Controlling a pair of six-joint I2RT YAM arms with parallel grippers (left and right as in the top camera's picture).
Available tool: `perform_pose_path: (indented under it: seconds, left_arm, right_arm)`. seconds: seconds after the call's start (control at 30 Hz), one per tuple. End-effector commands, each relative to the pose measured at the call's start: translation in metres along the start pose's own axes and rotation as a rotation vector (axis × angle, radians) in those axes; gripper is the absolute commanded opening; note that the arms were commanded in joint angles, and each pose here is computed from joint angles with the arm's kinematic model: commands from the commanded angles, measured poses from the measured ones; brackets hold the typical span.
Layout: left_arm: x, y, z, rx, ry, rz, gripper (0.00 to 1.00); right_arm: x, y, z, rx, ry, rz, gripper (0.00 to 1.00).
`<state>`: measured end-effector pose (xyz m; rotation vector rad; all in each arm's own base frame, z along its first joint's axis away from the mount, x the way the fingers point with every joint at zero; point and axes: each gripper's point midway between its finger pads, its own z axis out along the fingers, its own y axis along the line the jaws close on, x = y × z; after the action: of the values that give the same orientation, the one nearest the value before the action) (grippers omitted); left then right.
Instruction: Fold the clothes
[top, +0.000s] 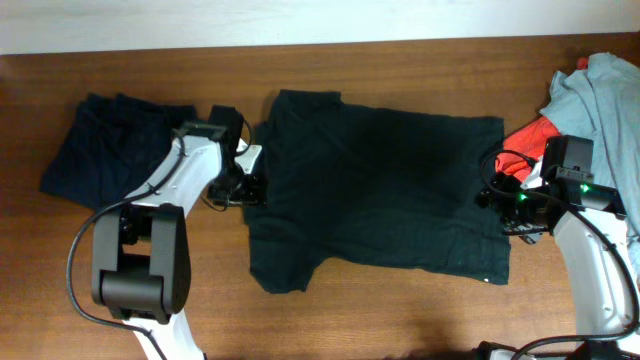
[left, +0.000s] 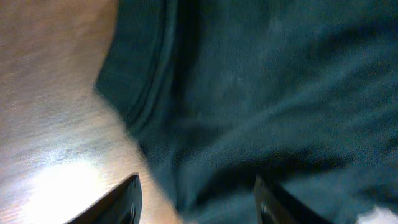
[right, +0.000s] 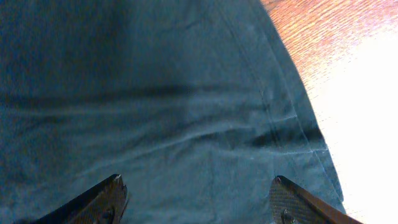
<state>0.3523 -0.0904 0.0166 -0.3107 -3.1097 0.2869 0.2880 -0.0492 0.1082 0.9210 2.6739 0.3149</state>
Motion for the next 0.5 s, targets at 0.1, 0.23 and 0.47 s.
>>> perform_pose_path:
  seconds: [0.1, 0.23, 0.47]
  left_arm:
    - [0.005, 0.024, 0.026, -0.104, -0.046, -0.021, 0.41]
    - [0.014, 0.048, 0.03, -0.213, -0.035, -0.107, 0.0]
    - [0.05, 0.118, 0.014, -0.433, 0.006, -0.484, 0.0]
  right_arm:
    - [0.003, 0.004, -0.004, -0.03, 0.01, -0.028, 0.79]
    - [0.003, 0.004, -0.004, -0.029, 0.013, -0.027, 0.79]
    - [0.007, 0.002, -0.004, -0.022, 0.029, -0.023, 0.78]
